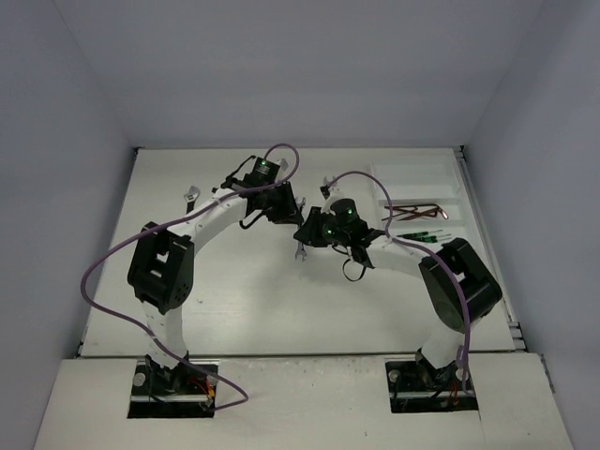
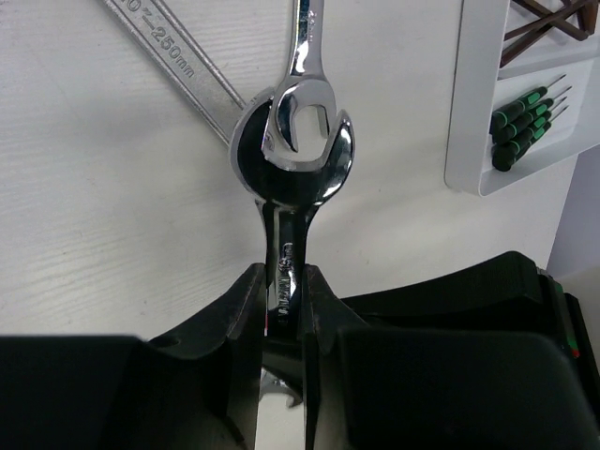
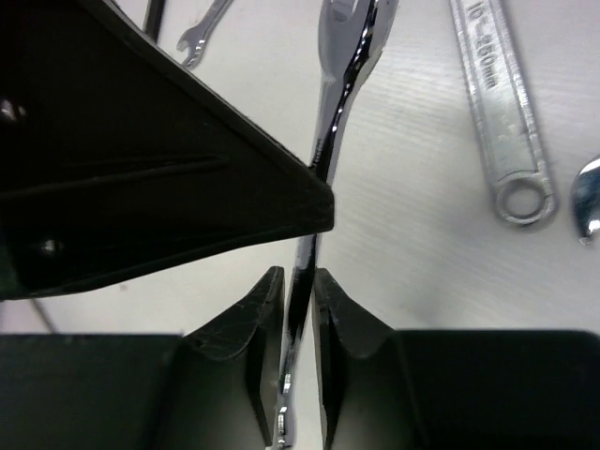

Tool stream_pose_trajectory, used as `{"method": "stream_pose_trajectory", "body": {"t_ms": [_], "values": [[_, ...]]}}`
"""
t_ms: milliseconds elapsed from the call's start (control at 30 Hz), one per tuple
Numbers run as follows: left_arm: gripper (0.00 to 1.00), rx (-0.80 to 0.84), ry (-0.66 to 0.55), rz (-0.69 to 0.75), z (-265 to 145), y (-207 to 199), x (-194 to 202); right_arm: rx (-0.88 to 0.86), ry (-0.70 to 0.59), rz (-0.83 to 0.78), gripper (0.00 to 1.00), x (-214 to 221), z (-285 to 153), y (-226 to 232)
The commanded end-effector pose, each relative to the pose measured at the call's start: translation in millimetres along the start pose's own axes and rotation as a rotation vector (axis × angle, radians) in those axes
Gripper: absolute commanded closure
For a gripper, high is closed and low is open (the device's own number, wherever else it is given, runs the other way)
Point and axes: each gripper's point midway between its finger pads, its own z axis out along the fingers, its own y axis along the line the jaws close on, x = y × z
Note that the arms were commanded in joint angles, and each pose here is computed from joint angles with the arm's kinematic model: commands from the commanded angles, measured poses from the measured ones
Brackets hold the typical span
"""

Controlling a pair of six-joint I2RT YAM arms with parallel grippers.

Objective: Sort the tools into containers

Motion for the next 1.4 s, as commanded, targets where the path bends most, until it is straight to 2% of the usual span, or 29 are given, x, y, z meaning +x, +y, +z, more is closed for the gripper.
{"method": "stream_pose_trajectory", "body": {"t_ms": [0,100,167,200,267,333,433,533,633,800,1000,1133,1367], "values": [[1.00,0.129,-0.109,0.044,-36.0,-46.1,-23.4,-0.044,-0.143,-0.051,1.00,-45.0,-2.3,24.5],[1.00,0.122,-0.114,0.058,-35.3,-44.1,-23.9,-0.033,-0.175,-0.050,1.00,-54.2,-8.2,23.8],[0.95,0.105,-0.124,0.071,-36.8,-41.6,-25.6,-0.017,-0.199,-0.027,1.00,-61.1,-12.6,20.4],[0.80,0.086,-0.128,0.074,-38.0,-38.3,-25.8,0.000,-0.213,-0.010,1.00,-65.5,-15.7,13.6],[0.65,0.043,-0.153,0.092,-43.9,-33.1,-30.6,0.021,-0.237,0.022,1.00,-73.5,-21.0,4.0],[0.57,-0.014,-0.198,0.114,-54.4,-27.0,-39.5,0.041,-0.265,0.064,1.00,-80.8,-27.4,-3.7],[0.50,-0.111,-0.311,0.159,-83.6,-15.6,-59.9,0.090,-0.338,0.137,1.00,-106.1,-44.4,-29.2],[0.49,-0.181,-0.406,0.215,-116.1,-6.6,-70.8,0.155,-0.440,0.222,1.00,-137.4,-66.3,-60.3],[0.48,-0.254,-0.451,0.267,-140.1,5.5,-70.9,0.252,-0.550,0.341,1.00,-164.5,-87.5,-93.9],[0.48,-0.316,-0.413,0.277,-147.9,30.6,-45.2,0.435,-0.783,0.548,1.00,-216.3,-129.4,-162.6],[0.47,-0.370,-0.386,0.251,-161.6,65.2,-2.6,0.559,-0.966,0.701,1.00,-264.4,-151.1,-222.6],[0.47,-0.424,-0.413,0.253,-180.7,82.5,11.4,0.585,-1.009,0.790,0.98,-275.3,-143.1,-256.3],[0.47,-0.469,-0.406,0.239,-186.2,96.8,21.2,0.630,-1.059,0.906,0.96,-275.6,-134.6,-302.8]]}}
